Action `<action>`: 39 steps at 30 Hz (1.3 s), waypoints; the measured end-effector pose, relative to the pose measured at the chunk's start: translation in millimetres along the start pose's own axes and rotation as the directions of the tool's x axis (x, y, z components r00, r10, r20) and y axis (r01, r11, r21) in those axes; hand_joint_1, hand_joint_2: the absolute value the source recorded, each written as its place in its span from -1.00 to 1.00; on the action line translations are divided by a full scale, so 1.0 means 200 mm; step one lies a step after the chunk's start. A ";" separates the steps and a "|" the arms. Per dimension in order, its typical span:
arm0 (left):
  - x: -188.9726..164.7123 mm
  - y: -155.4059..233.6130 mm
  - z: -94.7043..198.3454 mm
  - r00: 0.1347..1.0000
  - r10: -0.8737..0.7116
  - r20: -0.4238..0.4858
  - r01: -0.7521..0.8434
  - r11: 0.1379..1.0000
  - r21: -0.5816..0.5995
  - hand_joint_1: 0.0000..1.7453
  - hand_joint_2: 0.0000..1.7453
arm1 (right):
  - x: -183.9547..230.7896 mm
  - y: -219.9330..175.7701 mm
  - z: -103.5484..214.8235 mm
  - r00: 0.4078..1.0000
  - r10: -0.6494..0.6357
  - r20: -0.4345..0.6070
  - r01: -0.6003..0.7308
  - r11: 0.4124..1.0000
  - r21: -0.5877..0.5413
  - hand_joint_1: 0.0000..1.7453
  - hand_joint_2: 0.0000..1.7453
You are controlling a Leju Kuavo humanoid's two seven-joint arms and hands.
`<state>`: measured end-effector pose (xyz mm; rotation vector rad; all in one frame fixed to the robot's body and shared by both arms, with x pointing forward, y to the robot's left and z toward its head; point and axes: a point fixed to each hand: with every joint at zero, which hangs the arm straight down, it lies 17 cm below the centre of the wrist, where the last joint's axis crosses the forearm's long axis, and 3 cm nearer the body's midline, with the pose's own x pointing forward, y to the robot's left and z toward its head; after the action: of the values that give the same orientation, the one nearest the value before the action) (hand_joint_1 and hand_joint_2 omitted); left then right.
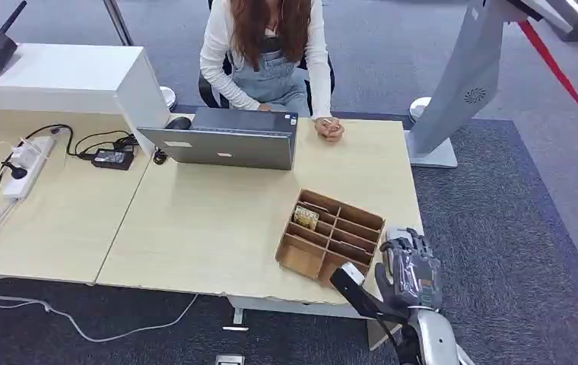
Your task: Pass the card to the sensor for recognition and then transmit it.
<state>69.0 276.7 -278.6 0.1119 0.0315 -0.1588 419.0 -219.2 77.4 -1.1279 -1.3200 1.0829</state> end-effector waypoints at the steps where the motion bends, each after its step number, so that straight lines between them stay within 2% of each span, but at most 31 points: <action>1: 0.00 0.00 0.00 1.000 0.000 -0.001 0.000 1.000 0.000 -1.00 -1.00 | 0.01 -0.01 0.00 1.000 -0.004 0.000 0.004 1.000 -0.006 -0.20 1.00; 9: 0.00 0.00 0.00 1.000 0.000 -0.004 0.000 1.000 0.000 -1.00 -1.00 | 0.03 -0.14 -0.07 1.000 -0.028 -0.005 0.028 0.997 -0.072 -0.32 1.00; 13: 0.00 0.01 0.00 1.000 0.001 -0.004 -0.001 1.000 -0.001 -1.00 -1.00 | 0.06 -0.17 -0.09 0.999 -0.039 -0.001 0.038 0.996 -0.085 -0.30 1.00; 26: -0.01 0.00 0.00 1.000 -0.003 -0.006 0.003 1.000 -0.002 -1.00 -1.00 | 0.12 -0.17 -0.10 0.996 -0.085 0.005 0.085 0.993 -0.079 -0.24 1.00; 39: 0.00 0.01 0.00 1.000 0.004 -0.007 -0.004 1.000 0.004 -1.00 -1.00 | 0.30 -0.11 -0.07 0.987 -0.145 0.068 0.148 0.988 -0.039 -0.36 1.00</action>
<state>68.3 278.9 -278.6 0.1168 0.0378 -0.1547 431.5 -162.9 108.4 -1.0177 -1.4608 0.9933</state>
